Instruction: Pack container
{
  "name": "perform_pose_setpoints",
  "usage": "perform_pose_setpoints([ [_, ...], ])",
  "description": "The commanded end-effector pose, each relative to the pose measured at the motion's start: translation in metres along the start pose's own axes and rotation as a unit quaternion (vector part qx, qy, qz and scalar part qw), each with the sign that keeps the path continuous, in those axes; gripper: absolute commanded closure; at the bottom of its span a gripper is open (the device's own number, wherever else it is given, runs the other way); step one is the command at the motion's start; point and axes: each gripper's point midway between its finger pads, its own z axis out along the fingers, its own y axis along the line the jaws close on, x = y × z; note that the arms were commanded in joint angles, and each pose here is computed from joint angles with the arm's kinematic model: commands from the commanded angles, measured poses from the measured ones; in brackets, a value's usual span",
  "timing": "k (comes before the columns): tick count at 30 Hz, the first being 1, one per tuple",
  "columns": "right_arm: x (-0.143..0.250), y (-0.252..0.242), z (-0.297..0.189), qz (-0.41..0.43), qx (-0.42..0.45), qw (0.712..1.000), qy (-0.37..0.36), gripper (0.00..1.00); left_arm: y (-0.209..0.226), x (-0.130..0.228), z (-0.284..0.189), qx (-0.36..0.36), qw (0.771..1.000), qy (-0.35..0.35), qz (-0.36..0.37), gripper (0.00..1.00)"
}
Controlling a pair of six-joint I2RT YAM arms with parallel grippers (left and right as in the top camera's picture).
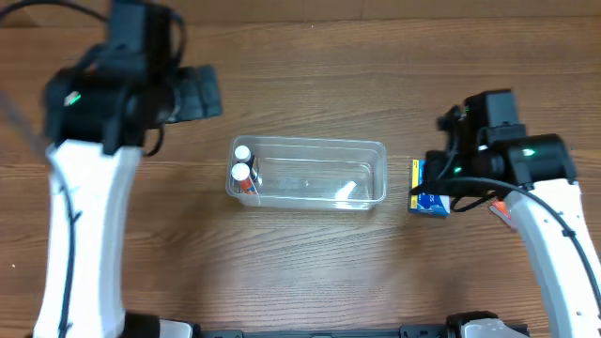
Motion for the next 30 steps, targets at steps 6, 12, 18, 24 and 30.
perform_pose_setpoints([
  [6,0.066,0.035,0.051,-0.074,-0.036,0.991,0.104,0.96,0.02,-0.006,-0.023,-0.012,0.999,-0.031,-0.028,0.0],
  [12,0.078,0.056,0.075,-0.127,-0.057,0.985,0.1,0.97,0.019,-0.006,-0.023,-0.011,0.999,-0.031,-0.028,0.0],
  [18,0.069,0.056,0.088,-0.137,-0.053,0.986,0.075,0.96,0.02,-0.004,-0.023,-0.012,0.999,-0.027,-0.027,0.0],
  [24,0.066,0.054,0.106,-0.134,-0.044,0.986,0.088,0.96,0.021,-0.001,-0.023,-0.014,0.999,-0.021,-0.027,0.0],
  [30,0.06,0.053,0.128,-0.131,-0.038,0.986,0.099,0.96,0.022,0.001,-0.023,-0.016,0.999,-0.017,-0.026,0.0],
])
